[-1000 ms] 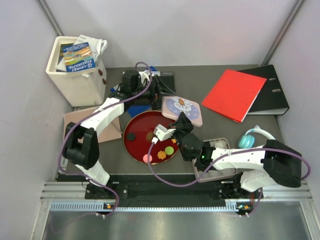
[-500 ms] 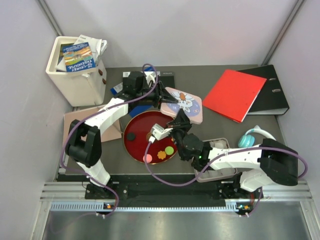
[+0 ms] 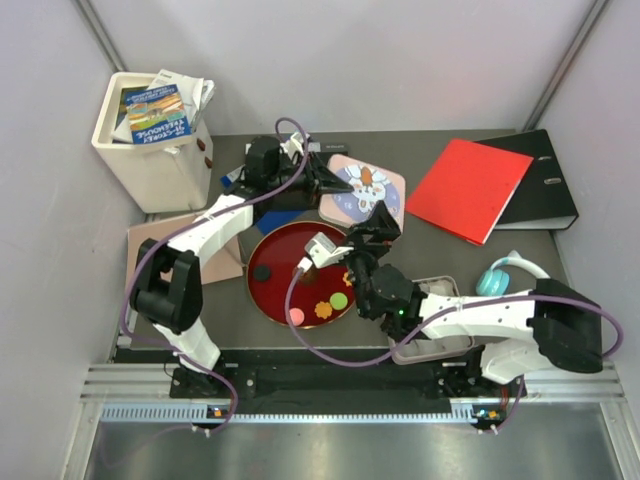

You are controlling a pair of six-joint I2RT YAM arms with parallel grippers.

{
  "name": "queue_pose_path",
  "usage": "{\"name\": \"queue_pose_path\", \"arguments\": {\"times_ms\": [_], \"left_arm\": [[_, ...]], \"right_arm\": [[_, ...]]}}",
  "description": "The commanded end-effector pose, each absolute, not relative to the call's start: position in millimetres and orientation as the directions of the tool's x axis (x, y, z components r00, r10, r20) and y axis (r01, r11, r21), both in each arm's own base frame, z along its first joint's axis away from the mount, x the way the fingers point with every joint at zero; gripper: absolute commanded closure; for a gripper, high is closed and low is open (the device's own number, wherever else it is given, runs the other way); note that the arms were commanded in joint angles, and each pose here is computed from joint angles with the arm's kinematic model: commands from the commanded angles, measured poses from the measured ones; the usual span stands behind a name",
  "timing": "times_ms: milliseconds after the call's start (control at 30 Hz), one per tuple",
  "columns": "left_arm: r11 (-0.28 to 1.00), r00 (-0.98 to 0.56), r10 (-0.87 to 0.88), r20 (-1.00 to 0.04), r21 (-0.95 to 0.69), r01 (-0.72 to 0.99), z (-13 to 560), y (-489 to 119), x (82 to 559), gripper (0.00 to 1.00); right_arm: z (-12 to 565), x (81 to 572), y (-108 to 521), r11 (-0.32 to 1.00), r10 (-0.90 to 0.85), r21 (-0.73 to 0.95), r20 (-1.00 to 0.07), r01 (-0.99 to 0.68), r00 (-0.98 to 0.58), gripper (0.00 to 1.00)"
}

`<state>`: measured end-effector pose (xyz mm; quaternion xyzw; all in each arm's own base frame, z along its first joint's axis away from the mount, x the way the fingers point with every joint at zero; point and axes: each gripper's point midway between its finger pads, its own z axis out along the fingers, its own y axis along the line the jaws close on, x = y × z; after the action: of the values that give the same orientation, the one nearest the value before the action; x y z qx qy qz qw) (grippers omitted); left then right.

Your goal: Pack the cookies

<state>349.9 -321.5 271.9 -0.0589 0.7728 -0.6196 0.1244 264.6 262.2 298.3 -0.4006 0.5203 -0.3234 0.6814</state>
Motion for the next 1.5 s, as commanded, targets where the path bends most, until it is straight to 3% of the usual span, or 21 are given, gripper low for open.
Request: {"name": "queue_pose_path", "arguments": {"times_ms": [0, 33, 67, 100, 300, 533, 600, 667, 733, 800, 900, 1233, 1467], "left_arm": [[0.113, -0.891, -0.38, -0.248, -0.969, 0.221, 331.2, -299.6, 381.9, 0.77], [0.1, -0.883, -0.397, -0.25, -0.968, 0.228, 336.8, -296.4, 386.4, 0.77], [0.079, -0.872, -0.42, -0.251, -0.967, 0.241, 344.8, -290.3, 392.9, 0.77], [0.071, -0.861, -0.443, -0.25, -0.967, 0.244, 349.0, -286.2, 399.9, 0.77], [0.051, -0.792, -0.55, -0.266, -0.957, 0.286, 365.1, -251.3, 432.4, 0.77], [0.055, -0.78, -0.573, -0.25, -0.962, 0.268, 351.5, -243.6, 438.0, 0.78], [0.049, -0.767, -0.59, -0.25, -0.96, 0.275, 355.7, -241.5, 437.3, 0.79], [0.044, -0.756, -0.6, -0.26, -0.955, 0.294, 362.7, -239.6, 436.5, 0.8], [0.051, -0.757, -0.596, -0.268, -0.953, 0.298, 366.4, -240.6, 431.0, 0.84], [0.075, -0.755, -0.583, -0.299, -0.946, 0.317, 365.8, -243.9, 420.3, 0.86], [0.136, -0.75, -0.567, -0.34, -0.937, 0.322, 354.3, -249.5, 400.6, 0.86], [0.284, -0.811, -0.337, -0.479, -0.873, 0.397, 300.9, -324.0, 292.7, 0.86], [0.254, -0.85, -0.338, -0.404, -0.909, 0.331, 265.4, -331.6, 255.0, 0.87]], "right_arm": [[308.2, 249.3, 237.6, 0.626, -0.769, -0.78, -0.616, 0.008, 0.169, 0.01], [304.5, 246.6, 233.0, 0.641, -0.759, -0.767, -0.635, -0.004, 0.147, 0.01], [289.8, 244.9, 229.4, 0.574, -0.81, -0.817, -0.575, -0.043, 0.113, 0.01], [289.4, 242.0, 222.4, 0.679, -0.726, -0.731, -0.682, -0.066, 0.087, 0.01], [259.7, 223.8, 207.7, 0.817, -0.554, -0.52, -0.828, -0.248, -0.089, 0.01], [260.1, 222.5, 198.9, 0.905, -0.403, -0.359, -0.894, -0.227, -0.195, 0.01], [254.4, 224.2, 192.7, 0.951, -0.282, -0.231, -0.92, -0.206, -0.27, 0.01], [242.3, 233.1, 166.5, 0.986, -0.138, -0.085, -0.904, -0.144, -0.404, 0.01], [226.8, 244.0, 144.9, 0.984, 0.136, 0.177, -0.846, -0.031, -0.516, 0.01], [242.4, 250.5, 134.5, 0.917, 0.353, 0.398, -0.801, 0.009, -0.483, 0.01], [240.8, 257.4, 130.1, 0.819, 0.498, 0.573, -0.679, 0.036, -0.54, 0.01], [269.0, 279.6, 105.9, 0.699, 0.684, 0.694, -0.576, 0.175, -0.449, 0.01], [229.2, 285.2, 83.4, 0.643, 0.759, 0.683, -0.505, 0.347, -0.412, 0.01]]}}
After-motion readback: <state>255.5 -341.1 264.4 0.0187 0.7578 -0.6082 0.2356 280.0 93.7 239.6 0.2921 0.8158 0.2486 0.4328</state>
